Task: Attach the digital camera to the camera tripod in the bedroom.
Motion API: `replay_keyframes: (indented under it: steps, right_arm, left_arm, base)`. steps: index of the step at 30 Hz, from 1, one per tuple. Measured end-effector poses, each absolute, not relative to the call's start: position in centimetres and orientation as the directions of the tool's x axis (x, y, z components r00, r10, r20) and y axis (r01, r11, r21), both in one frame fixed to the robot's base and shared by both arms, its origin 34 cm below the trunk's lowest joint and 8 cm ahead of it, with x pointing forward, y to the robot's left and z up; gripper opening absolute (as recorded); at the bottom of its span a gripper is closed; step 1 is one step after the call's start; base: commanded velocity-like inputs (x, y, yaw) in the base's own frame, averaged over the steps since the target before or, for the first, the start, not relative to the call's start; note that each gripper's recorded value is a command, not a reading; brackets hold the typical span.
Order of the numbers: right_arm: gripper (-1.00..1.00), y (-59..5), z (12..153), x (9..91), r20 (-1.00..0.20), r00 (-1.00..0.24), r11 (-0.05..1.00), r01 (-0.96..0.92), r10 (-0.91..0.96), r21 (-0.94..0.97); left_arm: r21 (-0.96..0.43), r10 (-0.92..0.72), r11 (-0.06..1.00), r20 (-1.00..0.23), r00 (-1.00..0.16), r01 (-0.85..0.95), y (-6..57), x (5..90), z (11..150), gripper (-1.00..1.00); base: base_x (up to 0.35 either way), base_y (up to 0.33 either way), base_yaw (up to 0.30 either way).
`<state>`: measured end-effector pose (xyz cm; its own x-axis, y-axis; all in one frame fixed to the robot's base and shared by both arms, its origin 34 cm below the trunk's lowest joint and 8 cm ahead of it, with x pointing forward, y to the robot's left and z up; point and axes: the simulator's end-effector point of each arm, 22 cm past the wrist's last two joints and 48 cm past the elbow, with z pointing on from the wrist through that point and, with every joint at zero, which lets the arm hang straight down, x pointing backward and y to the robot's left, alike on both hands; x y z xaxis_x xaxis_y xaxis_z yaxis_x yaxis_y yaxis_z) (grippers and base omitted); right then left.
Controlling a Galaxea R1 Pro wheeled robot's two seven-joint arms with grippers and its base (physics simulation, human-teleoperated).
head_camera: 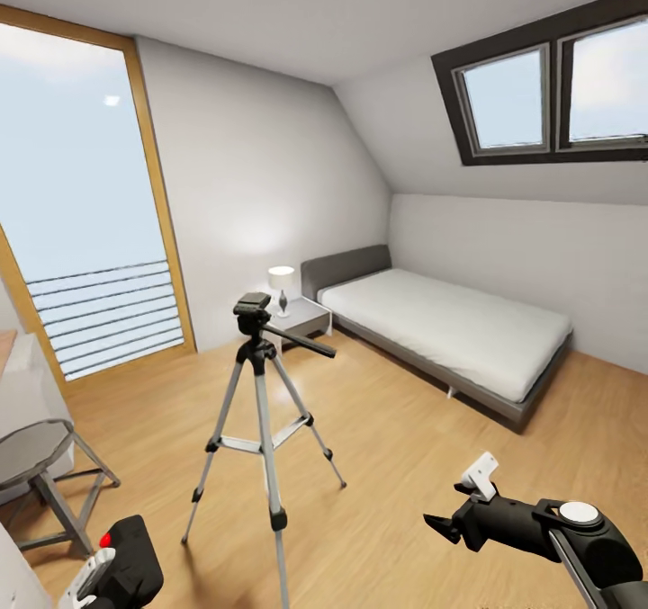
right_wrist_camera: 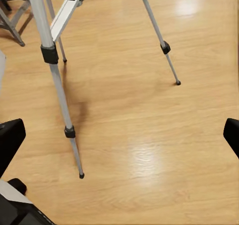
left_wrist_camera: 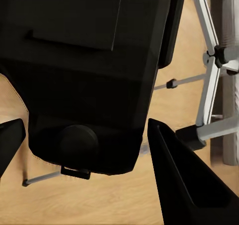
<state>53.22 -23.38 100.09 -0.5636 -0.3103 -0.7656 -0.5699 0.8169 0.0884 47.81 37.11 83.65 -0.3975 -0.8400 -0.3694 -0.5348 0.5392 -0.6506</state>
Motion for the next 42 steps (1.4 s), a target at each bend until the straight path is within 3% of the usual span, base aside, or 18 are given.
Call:
replay_keyframes:
  steps: [18, 42]
  right_arm:
    - [1.0, -23.27, 100.72, 53.32, -0.777, -0.546, 0.813, -0.577, -0.313, 0.077]
    - [1.0, -23.25, 100.75, 53.32, -0.777, -0.545, 0.813, -0.577, -0.314, 0.077]
  left_arm:
    - [-0.658, -0.84, 0.538, -0.372, -0.394, -0.526, 37.11, 47.98, 83.99, -1.0]
    - [-0.658, -0.841, 0.537, -0.373, -0.392, -0.528, 37.28, 47.98, 84.02, -1.0]
  base:
    - [0.149, 0.267, -0.184]
    - [0.012, 0.03, -0.006]
